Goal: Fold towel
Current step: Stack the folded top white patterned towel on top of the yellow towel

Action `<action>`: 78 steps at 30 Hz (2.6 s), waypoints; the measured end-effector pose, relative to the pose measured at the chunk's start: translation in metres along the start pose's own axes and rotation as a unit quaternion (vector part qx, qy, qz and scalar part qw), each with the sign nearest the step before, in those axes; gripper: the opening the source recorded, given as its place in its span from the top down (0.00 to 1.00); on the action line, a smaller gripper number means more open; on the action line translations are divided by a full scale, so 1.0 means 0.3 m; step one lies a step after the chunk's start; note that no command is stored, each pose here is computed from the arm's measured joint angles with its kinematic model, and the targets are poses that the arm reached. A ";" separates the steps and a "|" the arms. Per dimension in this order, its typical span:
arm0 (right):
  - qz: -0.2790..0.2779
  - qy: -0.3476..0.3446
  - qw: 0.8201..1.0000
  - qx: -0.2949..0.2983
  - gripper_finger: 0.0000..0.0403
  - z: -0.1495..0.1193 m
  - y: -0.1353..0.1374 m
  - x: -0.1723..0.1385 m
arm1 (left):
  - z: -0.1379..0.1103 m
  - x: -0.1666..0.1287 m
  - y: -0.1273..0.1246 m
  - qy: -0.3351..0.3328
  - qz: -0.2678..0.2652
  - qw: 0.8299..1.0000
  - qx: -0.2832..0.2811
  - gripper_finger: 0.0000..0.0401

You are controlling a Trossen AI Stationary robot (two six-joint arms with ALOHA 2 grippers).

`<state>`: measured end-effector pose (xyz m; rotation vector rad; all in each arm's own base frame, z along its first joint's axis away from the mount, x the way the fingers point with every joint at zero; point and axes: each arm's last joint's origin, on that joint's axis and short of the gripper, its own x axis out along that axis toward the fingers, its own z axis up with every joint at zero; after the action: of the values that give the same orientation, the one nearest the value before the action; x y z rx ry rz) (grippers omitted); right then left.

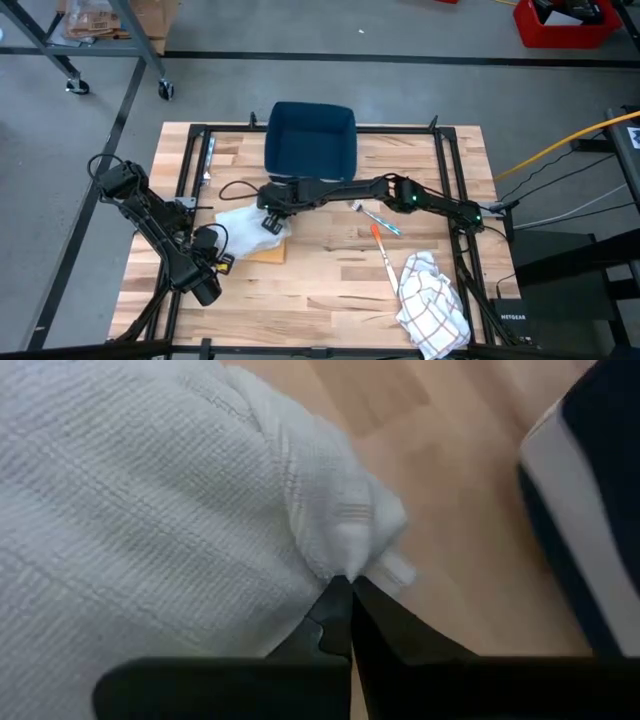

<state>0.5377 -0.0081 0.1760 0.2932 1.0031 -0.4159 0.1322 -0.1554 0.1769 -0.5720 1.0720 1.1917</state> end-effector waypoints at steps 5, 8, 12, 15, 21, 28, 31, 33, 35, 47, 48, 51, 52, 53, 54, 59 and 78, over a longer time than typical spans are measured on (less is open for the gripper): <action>0.000 0.001 1.000 -0.003 0.98 -0.003 0.005 -0.002 | 0.000 0.000 -0.001 0.000 -0.002 1.000 -0.001 0.99; 0.004 -0.004 1.000 -0.002 0.98 0.003 0.007 -0.011 | 0.001 -0.005 -0.002 -0.003 -0.003 1.000 -0.002 0.99; 0.009 -0.009 1.000 -0.001 0.98 0.013 0.006 -0.039 | 0.004 -0.041 -0.015 0.000 -0.017 1.000 0.011 0.99; 0.016 -0.017 1.000 0.001 0.98 0.027 0.007 -0.079 | 0.009 -0.082 -0.026 -0.002 -0.033 0.999 0.026 0.99; 0.027 -0.044 0.999 0.007 0.98 0.059 0.003 -0.155 | 0.030 -0.156 -0.039 -0.029 -0.063 0.997 0.046 0.99; 0.049 -0.060 0.997 0.010 0.98 0.070 0.010 -0.153 | 0.049 -0.159 -0.041 -0.061 -0.066 0.995 0.042 0.99; 0.042 -0.046 0.998 0.007 0.98 0.060 0.006 -0.147 | 0.057 -0.157 -0.043 -0.063 -0.061 0.995 0.044 0.99; 0.039 -0.039 0.998 0.005 0.98 0.055 0.004 -0.146 | 0.063 -0.155 -0.043 -0.065 -0.055 0.995 0.047 0.99; 0.033 -0.027 0.999 0.003 0.98 0.047 0.000 -0.146 | 0.073 -0.152 -0.045 -0.067 -0.049 0.996 0.043 0.99; -0.001 0.046 0.999 -0.012 0.98 -0.001 -0.022 -0.145 | 0.137 -0.018 -0.052 -0.076 0.019 0.997 0.000 0.99; -0.002 0.048 0.999 -0.013 0.98 -0.002 -0.022 -0.146 | 0.138 -0.002 -0.053 -0.074 0.020 0.997 -0.005 0.99; -0.003 0.051 0.999 -0.013 0.98 -0.004 -0.023 -0.145 | 0.139 0.050 -0.053 -0.068 0.023 0.997 -0.019 0.99; -0.003 0.051 0.999 -0.013 0.98 -0.004 -0.023 -0.146 | 0.139 0.066 -0.051 -0.065 0.024 0.997 -0.023 0.99; -0.003 0.051 0.999 -0.013 0.98 -0.004 -0.023 -0.145 | 0.138 0.081 -0.050 -0.063 0.024 0.997 -0.027 0.99; -0.004 0.052 0.999 -0.013 0.98 -0.004 -0.024 -0.146 | 0.137 0.095 -0.048 -0.062 0.024 0.997 -0.030 0.99; -0.024 0.095 0.995 -0.022 0.98 -0.032 -0.038 -0.150 | 0.135 0.137 -0.032 -0.048 0.044 0.997 -0.034 0.99; -0.045 0.150 0.987 -0.033 0.98 -0.065 -0.054 -0.159 | 0.149 -0.027 -0.127 -0.042 -0.057 0.997 0.031 0.99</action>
<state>0.4932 -0.0047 0.2062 0.2565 1.3251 -0.4267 0.1838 -0.1341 0.1968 -0.5229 0.9888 1.0701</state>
